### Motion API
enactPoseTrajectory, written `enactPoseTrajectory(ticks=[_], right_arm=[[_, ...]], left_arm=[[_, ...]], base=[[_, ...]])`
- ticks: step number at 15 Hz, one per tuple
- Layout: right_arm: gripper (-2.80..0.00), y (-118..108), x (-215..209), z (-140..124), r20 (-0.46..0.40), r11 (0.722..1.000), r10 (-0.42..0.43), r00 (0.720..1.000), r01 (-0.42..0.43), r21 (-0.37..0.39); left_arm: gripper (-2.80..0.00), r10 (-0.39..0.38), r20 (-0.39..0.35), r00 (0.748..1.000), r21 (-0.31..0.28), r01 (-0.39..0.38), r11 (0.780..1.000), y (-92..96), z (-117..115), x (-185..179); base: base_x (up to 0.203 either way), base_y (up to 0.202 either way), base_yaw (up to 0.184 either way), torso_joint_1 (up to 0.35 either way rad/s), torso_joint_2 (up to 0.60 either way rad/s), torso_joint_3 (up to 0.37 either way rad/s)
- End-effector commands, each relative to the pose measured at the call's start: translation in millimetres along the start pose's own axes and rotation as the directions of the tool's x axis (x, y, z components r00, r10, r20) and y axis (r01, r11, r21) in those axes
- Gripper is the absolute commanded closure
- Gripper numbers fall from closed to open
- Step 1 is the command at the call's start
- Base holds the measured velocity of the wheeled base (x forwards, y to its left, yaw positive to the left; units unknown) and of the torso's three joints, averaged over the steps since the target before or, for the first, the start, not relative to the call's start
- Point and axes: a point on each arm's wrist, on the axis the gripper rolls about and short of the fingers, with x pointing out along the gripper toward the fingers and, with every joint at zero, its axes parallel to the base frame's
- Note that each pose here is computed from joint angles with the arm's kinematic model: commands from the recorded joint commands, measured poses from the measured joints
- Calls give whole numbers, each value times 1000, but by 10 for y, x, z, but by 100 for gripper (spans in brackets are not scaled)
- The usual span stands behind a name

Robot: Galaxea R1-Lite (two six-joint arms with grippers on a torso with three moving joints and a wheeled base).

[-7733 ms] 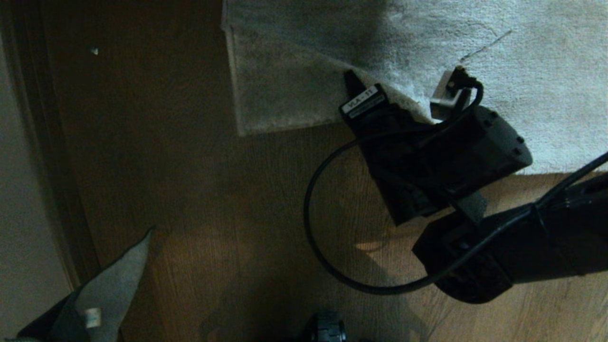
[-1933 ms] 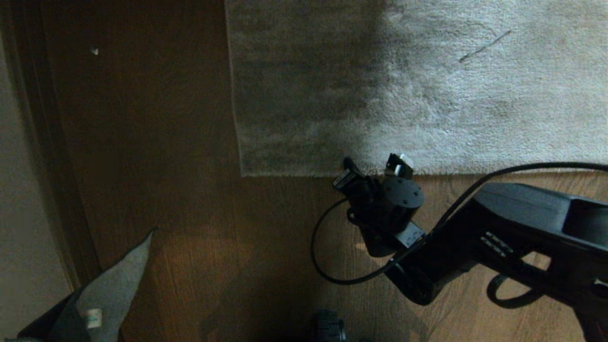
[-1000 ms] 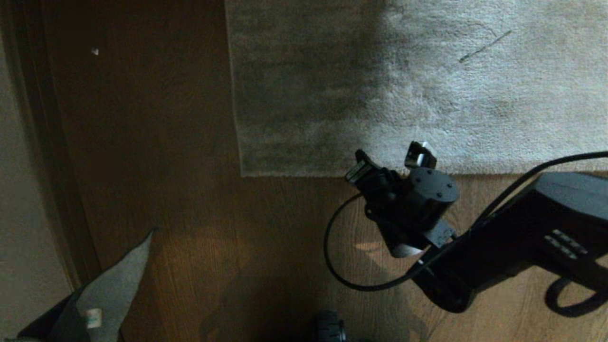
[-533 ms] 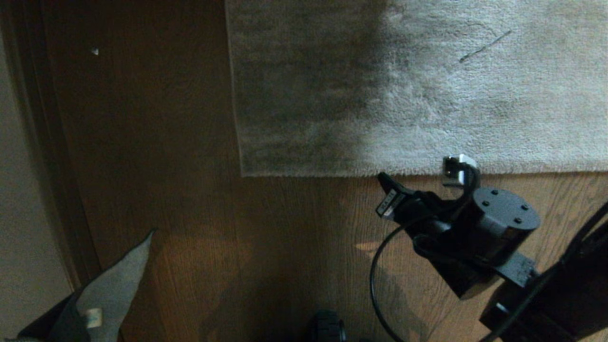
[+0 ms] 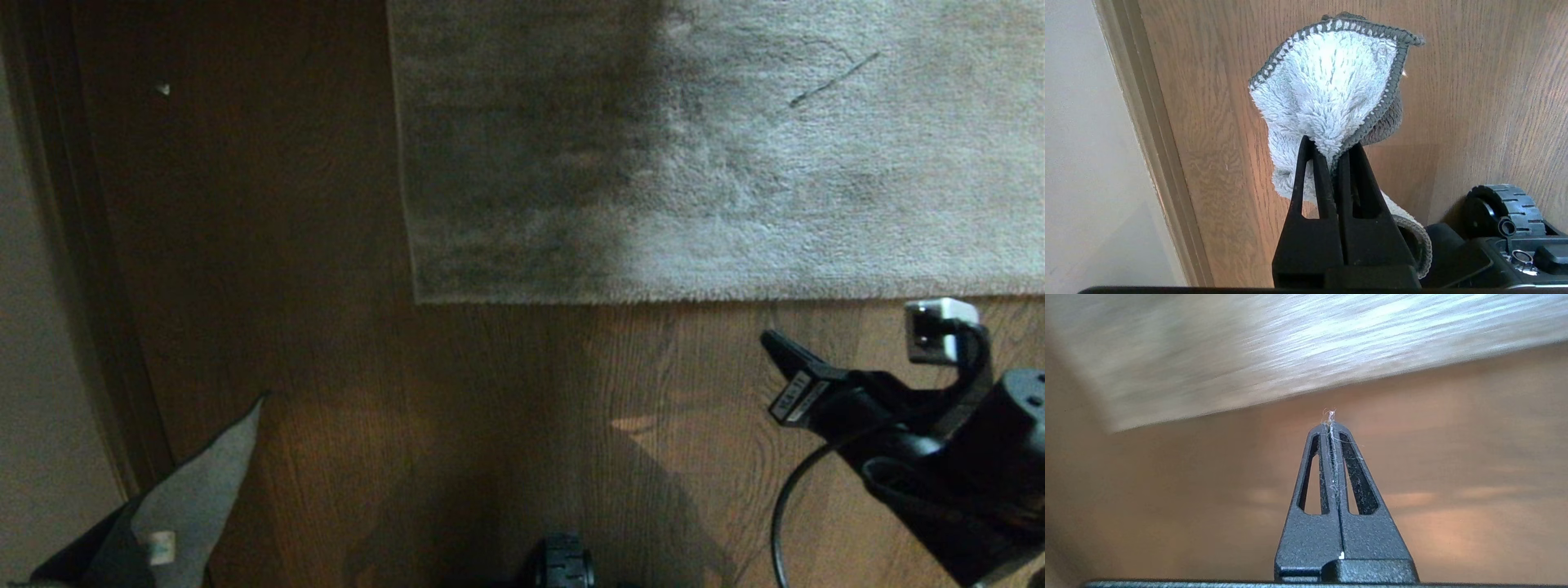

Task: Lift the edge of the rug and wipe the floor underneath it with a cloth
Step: Put down the rag

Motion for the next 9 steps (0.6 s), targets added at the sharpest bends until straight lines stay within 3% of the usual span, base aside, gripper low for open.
enactPoseTrajectory(ticks=[1, 3, 9], right_arm=[[0, -257, -232, 238, 115, 996, -86, 990, 88, -9], [0, -443, -394, 318, 156, 983, -169, 973, 178, -45], [0, -733, -754, 637, 357, 926, -339, 870, 376, -39]], left_arm=[[0, 0, 0, 1000, 0, 0, 1000, 0, 0, 0], [0, 0, 0, 1000, 0, 0, 1000, 0, 0, 0], [0, 0, 0, 1000, 0, 0, 1000, 0, 0, 0]], base=[[0, 0, 0, 0, 0, 0], [0, 0, 0, 0, 0, 0], [0, 0, 0, 0, 0, 0]])
